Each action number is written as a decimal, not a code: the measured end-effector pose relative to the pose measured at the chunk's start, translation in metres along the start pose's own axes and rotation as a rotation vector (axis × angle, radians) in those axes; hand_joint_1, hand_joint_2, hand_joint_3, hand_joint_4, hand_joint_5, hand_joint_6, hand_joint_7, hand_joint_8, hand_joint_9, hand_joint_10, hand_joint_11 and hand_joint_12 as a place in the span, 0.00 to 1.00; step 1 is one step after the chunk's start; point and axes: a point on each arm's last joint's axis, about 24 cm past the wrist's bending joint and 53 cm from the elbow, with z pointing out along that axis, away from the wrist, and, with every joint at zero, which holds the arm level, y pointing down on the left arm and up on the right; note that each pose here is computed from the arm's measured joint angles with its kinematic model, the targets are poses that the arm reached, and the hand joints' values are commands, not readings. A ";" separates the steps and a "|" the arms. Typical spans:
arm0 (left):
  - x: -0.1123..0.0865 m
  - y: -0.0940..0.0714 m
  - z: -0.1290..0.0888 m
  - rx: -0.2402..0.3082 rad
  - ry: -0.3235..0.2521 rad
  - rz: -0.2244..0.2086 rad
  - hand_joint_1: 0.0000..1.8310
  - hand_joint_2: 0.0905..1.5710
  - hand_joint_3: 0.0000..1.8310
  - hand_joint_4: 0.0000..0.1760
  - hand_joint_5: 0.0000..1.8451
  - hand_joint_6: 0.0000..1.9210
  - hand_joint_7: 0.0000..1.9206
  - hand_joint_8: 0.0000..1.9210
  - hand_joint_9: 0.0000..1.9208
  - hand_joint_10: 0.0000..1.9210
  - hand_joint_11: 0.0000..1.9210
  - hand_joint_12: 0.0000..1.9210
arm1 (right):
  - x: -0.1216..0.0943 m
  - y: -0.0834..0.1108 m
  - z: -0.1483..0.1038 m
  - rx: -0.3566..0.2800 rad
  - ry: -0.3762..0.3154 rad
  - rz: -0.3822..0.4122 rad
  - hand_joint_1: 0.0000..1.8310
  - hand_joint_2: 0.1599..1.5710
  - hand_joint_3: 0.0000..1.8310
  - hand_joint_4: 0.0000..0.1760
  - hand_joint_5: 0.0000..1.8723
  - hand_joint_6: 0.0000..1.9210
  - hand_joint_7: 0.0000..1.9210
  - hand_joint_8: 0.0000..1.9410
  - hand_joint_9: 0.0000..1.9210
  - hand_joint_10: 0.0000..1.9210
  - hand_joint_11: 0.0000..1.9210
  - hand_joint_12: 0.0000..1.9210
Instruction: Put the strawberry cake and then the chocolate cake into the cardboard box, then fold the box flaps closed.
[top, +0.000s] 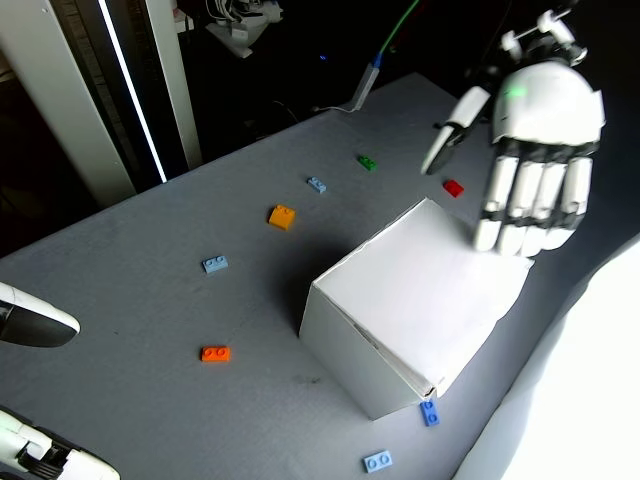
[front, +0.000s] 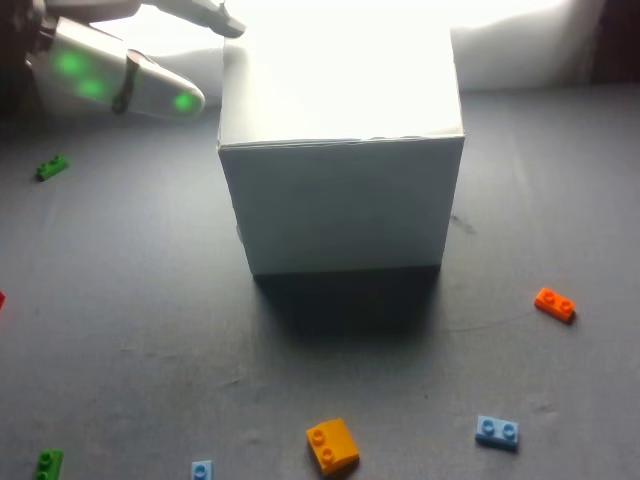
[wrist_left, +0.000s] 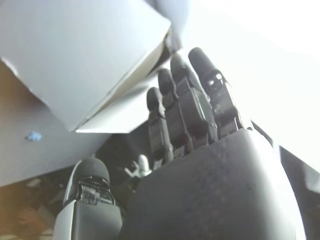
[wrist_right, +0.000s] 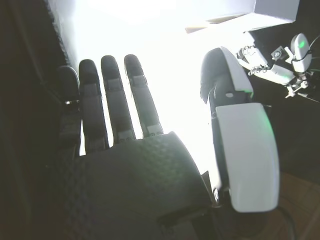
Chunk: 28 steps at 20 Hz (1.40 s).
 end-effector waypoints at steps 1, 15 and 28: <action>-0.003 0.003 -0.003 -0.005 -0.001 0.005 0.00 0.72 0.00 0.11 0.22 0.00 0.24 0.00 0.25 0.00 0.06 0.50 | 0.000 0.000 0.000 -0.001 -0.001 0.000 0.13 0.72 0.00 0.00 0.17 0.00 0.17 0.00 0.17 0.01 0.00 0.52; 0.057 0.008 -0.042 0.062 0.209 0.005 0.06 0.75 0.00 0.00 0.54 0.02 0.58 0.06 0.47 0.29 0.27 0.71 | -0.018 0.006 -0.003 -0.023 -0.053 0.012 0.10 0.77 0.00 0.00 0.48 0.28 0.51 0.30 0.33 0.67 0.16 0.99; 0.097 -0.060 -0.072 0.274 0.315 -0.080 0.18 0.86 0.00 0.00 0.46 0.66 0.52 0.71 0.49 0.85 0.42 0.97 | -0.015 0.009 0.000 0.000 -0.034 0.001 0.10 0.84 0.00 0.00 0.56 0.88 0.62 0.94 0.64 1.00 0.63 1.00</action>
